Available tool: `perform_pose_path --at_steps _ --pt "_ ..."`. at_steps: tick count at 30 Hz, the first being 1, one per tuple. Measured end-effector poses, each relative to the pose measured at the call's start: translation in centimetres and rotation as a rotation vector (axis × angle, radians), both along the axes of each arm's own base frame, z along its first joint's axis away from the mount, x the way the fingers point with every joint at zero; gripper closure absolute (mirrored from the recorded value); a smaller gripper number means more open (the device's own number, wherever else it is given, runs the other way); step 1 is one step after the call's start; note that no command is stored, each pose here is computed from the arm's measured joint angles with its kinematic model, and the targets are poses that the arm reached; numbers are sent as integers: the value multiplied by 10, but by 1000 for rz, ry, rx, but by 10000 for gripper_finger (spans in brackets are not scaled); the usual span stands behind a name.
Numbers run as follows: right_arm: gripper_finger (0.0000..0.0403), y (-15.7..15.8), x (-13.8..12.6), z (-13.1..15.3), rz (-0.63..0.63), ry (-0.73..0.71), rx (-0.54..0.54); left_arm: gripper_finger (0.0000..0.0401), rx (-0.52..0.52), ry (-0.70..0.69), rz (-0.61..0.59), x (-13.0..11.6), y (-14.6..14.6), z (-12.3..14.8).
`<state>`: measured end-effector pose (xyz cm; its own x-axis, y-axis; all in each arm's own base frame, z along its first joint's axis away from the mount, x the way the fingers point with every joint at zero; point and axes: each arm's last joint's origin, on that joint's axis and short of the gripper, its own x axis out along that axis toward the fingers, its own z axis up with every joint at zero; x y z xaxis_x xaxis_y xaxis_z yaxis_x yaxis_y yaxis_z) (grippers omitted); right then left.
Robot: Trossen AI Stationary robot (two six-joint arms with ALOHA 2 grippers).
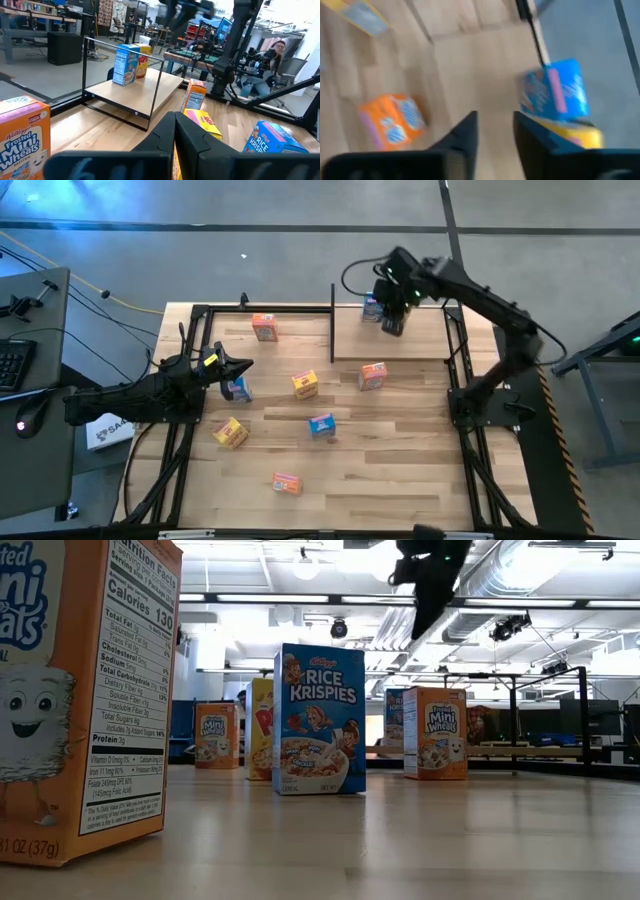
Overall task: Stack cereal on shelf
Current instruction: Put the middle right orange cereal box on the shelf aligned with the other yellow cereal box
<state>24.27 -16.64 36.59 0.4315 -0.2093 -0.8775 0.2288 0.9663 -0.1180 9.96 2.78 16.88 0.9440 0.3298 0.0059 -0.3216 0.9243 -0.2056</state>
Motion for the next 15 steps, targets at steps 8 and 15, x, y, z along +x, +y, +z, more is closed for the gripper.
perform_pose_path --at_steps 8,15 --pt "372 57 -19 -46 -7 -158 90 400 1 -4 0 0 0 0" --pt "245 94 -11 -63 -12 -99 183 400 1 -7 0 0 0 1"
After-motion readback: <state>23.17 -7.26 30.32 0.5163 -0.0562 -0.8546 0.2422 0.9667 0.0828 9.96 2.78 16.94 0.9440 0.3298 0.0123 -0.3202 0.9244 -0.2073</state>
